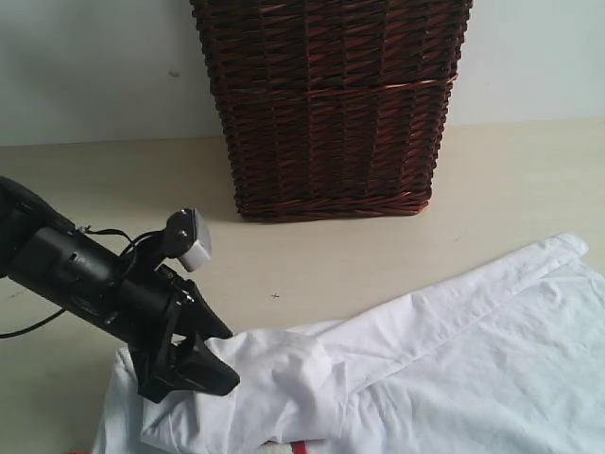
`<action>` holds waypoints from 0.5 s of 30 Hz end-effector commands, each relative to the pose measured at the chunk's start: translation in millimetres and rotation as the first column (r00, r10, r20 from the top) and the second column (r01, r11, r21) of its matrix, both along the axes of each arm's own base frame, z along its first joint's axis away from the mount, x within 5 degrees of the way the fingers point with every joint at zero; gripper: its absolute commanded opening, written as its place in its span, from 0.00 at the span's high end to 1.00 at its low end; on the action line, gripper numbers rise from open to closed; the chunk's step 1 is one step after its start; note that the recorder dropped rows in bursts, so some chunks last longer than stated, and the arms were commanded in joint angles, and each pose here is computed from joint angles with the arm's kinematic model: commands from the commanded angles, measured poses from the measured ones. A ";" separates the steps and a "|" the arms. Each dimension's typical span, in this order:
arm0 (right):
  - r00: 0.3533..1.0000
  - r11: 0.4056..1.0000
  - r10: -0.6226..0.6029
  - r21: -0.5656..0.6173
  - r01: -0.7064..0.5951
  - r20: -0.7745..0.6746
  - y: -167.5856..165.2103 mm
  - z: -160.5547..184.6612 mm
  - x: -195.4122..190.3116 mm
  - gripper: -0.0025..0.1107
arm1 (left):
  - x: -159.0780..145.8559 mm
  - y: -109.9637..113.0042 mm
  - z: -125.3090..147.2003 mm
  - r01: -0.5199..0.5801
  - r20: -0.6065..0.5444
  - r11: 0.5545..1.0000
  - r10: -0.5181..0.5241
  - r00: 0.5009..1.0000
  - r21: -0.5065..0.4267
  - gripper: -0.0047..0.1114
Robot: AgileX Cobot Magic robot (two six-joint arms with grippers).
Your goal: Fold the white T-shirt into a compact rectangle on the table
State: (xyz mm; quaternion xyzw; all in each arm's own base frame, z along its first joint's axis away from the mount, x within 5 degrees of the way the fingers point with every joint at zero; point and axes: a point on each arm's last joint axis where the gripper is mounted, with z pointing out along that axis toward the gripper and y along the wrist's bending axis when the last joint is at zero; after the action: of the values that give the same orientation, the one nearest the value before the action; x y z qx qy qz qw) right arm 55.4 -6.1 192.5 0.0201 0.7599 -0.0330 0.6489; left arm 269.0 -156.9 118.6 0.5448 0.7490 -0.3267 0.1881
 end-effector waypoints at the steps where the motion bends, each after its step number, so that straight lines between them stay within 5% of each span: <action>1: 1.000 1.000 0.003 -0.007 -0.003 0.005 0.2 -0.9 -0.2 0.77 | -4.2 -10.0 0.9 0.017 0.000 1.000 -0.017 1.000 -0.007 0.67; 5: 1.000 1.000 0.003 -0.007 -0.003 0.005 0.2 -0.9 -0.2 0.77 | -4.6 -9.5 10.3 0.020 0.027 1.000 -0.020 0.999 -0.011 0.96; 10: 1.000 1.000 0.003 -0.007 -0.003 0.005 0.2 -0.9 -0.2 0.77 | -22.2 -9.0 25.5 0.179 -0.037 0.982 -0.182 0.983 -0.062 0.95; 15: 1.000 1.000 0.003 -0.007 -0.003 0.005 0.2 -0.9 -0.2 0.77 | -43.3 -3.0 29.2 0.377 -0.162 0.919 -0.392 0.906 -0.115 0.95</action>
State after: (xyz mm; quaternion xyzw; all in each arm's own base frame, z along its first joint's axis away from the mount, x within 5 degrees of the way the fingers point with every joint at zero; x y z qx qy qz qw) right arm 55.4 -6.1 192.5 0.0201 0.7599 -0.0330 0.6489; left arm 237.1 -162.4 143.3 0.6164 0.6611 -0.4115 0.1170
